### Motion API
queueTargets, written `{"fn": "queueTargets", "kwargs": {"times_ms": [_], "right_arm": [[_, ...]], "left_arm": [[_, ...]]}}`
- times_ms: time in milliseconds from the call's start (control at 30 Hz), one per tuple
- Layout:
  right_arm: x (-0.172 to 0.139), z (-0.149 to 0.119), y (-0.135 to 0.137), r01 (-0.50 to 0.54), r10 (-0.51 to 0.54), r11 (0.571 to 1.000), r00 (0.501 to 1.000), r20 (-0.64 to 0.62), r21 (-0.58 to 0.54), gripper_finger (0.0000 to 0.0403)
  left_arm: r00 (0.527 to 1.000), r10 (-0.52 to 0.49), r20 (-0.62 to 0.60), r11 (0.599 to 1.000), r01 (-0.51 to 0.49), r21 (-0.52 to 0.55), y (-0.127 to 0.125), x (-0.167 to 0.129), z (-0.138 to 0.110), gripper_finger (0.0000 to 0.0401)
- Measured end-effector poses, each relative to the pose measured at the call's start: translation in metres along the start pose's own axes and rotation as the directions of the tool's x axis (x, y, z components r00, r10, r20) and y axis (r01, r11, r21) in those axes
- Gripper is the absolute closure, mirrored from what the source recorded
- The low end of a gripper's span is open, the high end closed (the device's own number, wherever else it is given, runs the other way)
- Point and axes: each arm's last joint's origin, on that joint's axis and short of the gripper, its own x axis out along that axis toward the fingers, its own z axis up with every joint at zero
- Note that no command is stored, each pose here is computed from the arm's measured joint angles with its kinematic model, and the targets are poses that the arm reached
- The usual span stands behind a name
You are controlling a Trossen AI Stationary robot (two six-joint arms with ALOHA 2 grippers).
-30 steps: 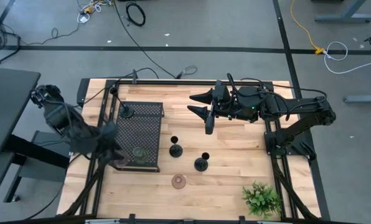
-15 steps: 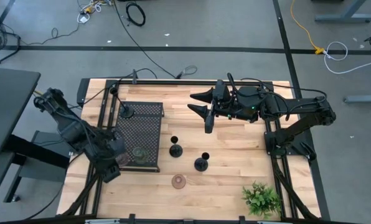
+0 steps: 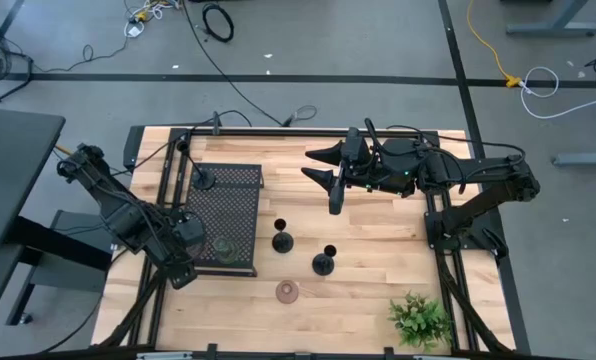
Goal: Pick & Place candle stick holders
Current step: Adjust the purple glass candle holder on the shelf, then put the pink glass candle holder on the shelf
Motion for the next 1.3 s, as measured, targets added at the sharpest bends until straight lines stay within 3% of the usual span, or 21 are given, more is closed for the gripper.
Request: {"fn": "queueTargets", "kwargs": {"times_ms": [200,300,433,600,733,967,1100,1300], "right_arm": [[0.000,0.000,0.000,0.000,0.000,1.000,1.000,0.000,-0.002,0.0218],[0.000,0.000,0.000,0.000,0.000,1.000,1.000,0.000,-0.003,0.0218],[0.000,0.000,0.000,0.000,0.000,1.000,1.000,-0.004,-0.005,0.0218],[0.000,-0.005,-0.001,0.002,-0.002,1.000,0.999,-0.049,-0.009,0.0218],[-0.002,-0.011,0.003,-0.086,0.087,0.996,0.989,-0.118,0.021,0.0218],[-0.015,-0.028,0.028,-0.209,0.227,0.974,0.934,-0.276,0.091,0.0218],[-0.027,-0.034,0.046,-0.227,0.276,0.956,0.906,-0.319,0.185,0.0218],[-0.039,-0.043,0.078,-0.186,0.273,0.941,0.911,-0.308,0.285,0.0218]], "left_arm": [[0.996,-0.028,-0.084,1.000,0.028,-0.001,-0.001,-0.001,-0.002,0.0167],[0.992,-0.087,-0.086,0.996,0.087,-0.002,-0.006,-0.008,-0.001,0.0167],[0.981,-0.192,-0.025,0.981,0.192,0.019,-0.016,-0.018,0.003,0.0167],[0.961,-0.258,0.105,0.966,0.254,0.047,-0.023,-0.029,0.008,0.0167],[0.927,-0.291,0.235,0.956,0.273,0.110,-0.028,-0.035,0.014,0.0167],[0.834,-0.295,0.467,0.950,0.204,0.236,-0.034,-0.042,0.022,0.0167],[0.798,-0.253,0.546,0.956,0.119,0.269,-0.033,-0.043,0.025,0.0167],[0.753,-0.207,0.625,0.966,0.055,0.253,-0.032,-0.045,0.027,0.0167]]}}
